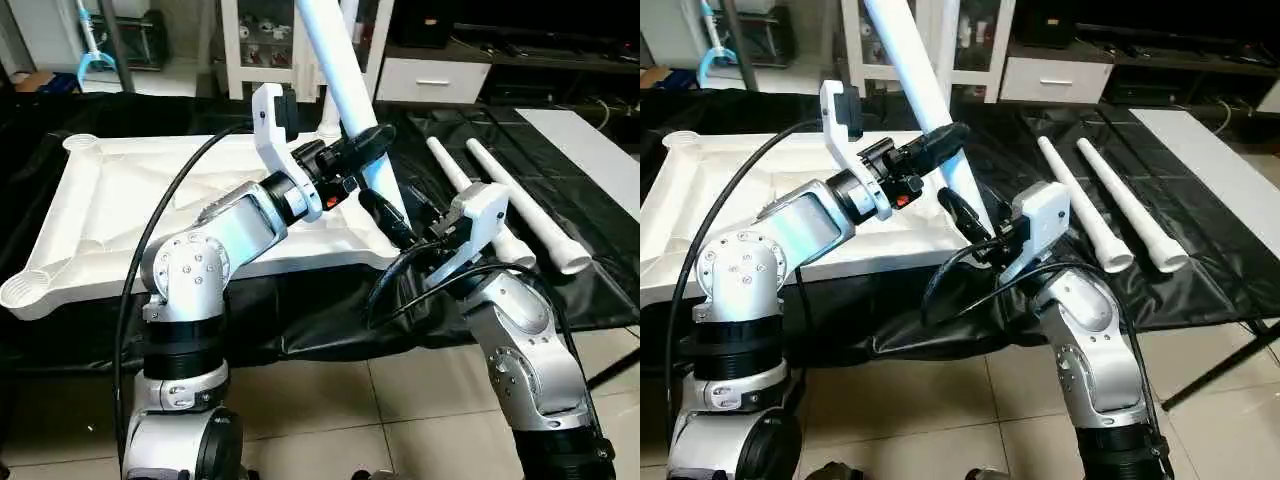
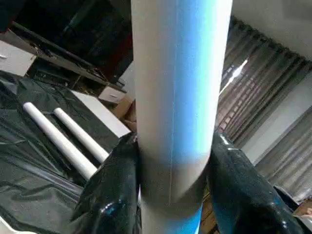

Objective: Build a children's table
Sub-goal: Insert table leg to table base

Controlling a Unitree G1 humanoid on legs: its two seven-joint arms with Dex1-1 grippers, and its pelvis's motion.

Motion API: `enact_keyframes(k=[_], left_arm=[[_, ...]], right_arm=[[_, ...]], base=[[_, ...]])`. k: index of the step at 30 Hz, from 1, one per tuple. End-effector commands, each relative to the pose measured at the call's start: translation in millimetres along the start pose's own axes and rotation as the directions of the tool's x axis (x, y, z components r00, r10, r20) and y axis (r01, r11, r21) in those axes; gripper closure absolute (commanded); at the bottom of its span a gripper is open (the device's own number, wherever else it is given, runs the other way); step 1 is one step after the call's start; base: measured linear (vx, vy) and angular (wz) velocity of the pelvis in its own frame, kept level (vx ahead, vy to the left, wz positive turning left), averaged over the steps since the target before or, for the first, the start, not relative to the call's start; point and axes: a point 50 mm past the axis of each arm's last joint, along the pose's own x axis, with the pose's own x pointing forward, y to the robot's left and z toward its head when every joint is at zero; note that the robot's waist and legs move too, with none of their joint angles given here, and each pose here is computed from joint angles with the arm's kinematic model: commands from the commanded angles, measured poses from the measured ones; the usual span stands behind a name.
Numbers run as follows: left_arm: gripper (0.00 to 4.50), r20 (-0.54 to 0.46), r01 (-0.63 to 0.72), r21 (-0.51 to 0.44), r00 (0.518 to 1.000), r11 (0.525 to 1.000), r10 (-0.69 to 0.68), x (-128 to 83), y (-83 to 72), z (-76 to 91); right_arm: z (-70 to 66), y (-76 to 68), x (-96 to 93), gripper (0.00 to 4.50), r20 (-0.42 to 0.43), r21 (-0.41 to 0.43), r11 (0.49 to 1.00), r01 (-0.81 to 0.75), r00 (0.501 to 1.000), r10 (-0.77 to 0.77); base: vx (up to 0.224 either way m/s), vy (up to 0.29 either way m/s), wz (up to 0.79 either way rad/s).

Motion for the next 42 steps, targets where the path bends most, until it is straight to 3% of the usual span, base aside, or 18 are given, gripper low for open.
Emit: enact_keyframes(k=[1, 3, 20, 23, 36, 37, 41, 42], left_arm=[[2.75, -0.022, 0.024, 0.019, 0.999, 1.0, -0.024, 2, -6.1, -3.7], [2.92, -0.026, 0.027, 0.025, 0.999, 0.999, -0.026, 2, -6.4, -4.3], [2.96, -0.028, 0.0, 0.072, 1.0, 0.997, 0.002, 1, -0.6, -3.4], [2.96, -0.028, -0.008, 0.081, 1.0, 0.997, 0.01, 0, 1.0, -2.9], [2.96, 0.054, -0.148, 0.124, 0.988, 0.981, 0.142, -8, 28.1, 18.4], [2.96, 0.06, -0.163, 0.133, 0.986, 0.978, 0.156, -10, 31.4, 21.1], [2.96, 0.067, -0.207, 0.159, 0.978, 0.965, 0.198, -16, 42.5, 30.5], [2.96, 0.029, -0.183, 0.17, 0.983, 0.968, 0.18, -19, 43.9, 31.9]], right_arm=[[7.1, -0.8, 2.9, 3.25, 0.012, -0.032, 0.999, 0.001, 1.0, -0.001], [6.9, 0.1, 3.0, 3.25, 0.012, -0.034, 0.999, -0.001, 1.0, 0.002], [5.1, 1.7, 2.0, 3.25, 0.008, -0.023, 1.0, 0.002, 1.0, -0.002], [5.1, 1.7, 2.0, 2.55, 0.009, -0.017, 1.0, 0.002, 1.0, -0.001], [-4.4, 14.0, -16.6, 1.58, -0.074, 0.044, 0.992, -0.116, 0.99, 0.119], [-3.1, 15.9, -21.0, 1.36, -0.08, 0.049, 0.99, -0.135, 0.987, 0.139], [9.2, 23.4, -37.8, 1.19, -0.078, 0.087, 0.974, -0.21, 0.973, 0.217], [25.4, 21.2, -42.8, 0.95, -0.038, 0.11, 0.971, -0.215, 0.975, 0.22]], base=[[0.0, 0.0, 0.0], [0.0, 0.0, 0.0], [-0.005, -0.034, 0.06], [0.0, 0.0, 0.0], [0.0, 0.0, 0.0], [0.0, 0.0, 0.0], [0.0, 0.0, 0.0], [0.0, 0.0, 0.0]])
